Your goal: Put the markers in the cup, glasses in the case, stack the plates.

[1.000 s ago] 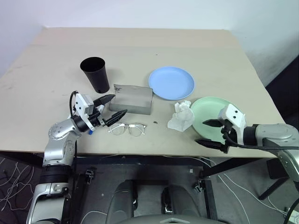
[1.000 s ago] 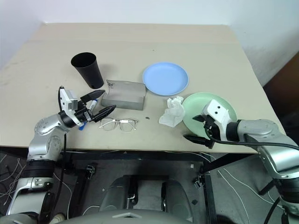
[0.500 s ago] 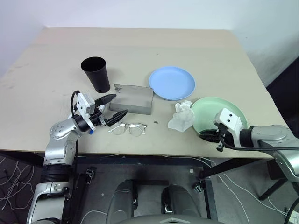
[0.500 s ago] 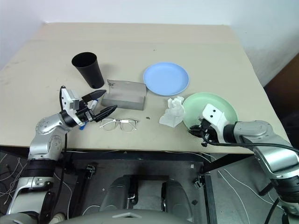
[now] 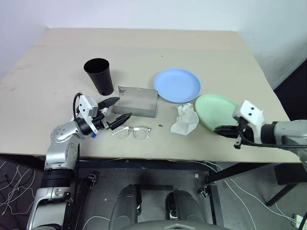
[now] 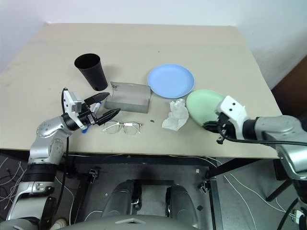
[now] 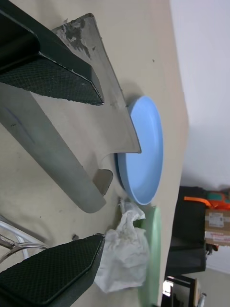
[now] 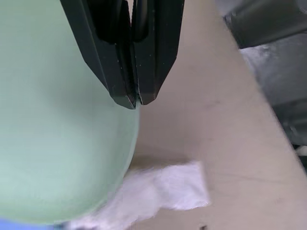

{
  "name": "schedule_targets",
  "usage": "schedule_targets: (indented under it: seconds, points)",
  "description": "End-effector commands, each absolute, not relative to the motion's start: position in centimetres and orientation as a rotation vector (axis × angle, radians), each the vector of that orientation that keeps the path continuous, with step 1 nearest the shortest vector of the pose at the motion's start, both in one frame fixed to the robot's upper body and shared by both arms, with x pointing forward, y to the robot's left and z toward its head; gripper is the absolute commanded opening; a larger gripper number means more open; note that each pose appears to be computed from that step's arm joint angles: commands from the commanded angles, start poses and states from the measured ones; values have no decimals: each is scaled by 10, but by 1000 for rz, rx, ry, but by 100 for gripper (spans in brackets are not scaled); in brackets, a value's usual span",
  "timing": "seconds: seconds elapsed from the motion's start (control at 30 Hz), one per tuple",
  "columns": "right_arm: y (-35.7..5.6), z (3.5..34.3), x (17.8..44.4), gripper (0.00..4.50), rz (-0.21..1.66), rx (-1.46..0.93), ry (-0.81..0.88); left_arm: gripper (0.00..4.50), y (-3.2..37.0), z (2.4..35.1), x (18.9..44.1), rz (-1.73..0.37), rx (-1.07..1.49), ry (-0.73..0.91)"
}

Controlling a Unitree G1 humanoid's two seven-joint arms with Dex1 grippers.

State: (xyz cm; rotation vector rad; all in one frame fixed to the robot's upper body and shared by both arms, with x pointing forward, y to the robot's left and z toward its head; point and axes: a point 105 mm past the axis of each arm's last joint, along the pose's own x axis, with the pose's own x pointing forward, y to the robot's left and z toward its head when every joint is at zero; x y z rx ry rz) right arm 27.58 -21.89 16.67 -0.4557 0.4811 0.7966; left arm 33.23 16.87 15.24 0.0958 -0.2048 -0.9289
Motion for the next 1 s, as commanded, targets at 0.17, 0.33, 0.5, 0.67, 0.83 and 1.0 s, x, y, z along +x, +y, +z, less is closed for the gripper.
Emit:
schedule_targets:
  seconds: [0.17,0.33,0.5,0.67,0.83,1.0]
  points:
    - [-203,239,285,2,801,-581,208,450,172,169,330,-925,125,-243]
    - [-180,250,311,2,851,-579,81,450,176,171,329,-901,127,-245]
    - [-153,245,348,2,906,-589,13,450,181,166,326,-878,125,-240]
    - [-131,224,386,2,939,-694,40,450,183,161,323,-865,118,-239]
    - [-114,209,402,2,999,-709,71,450,187,155,320,-851,117,-235]
    - [-103,191,422,2,960,-750,142,450,192,150,318,-838,121,-228]
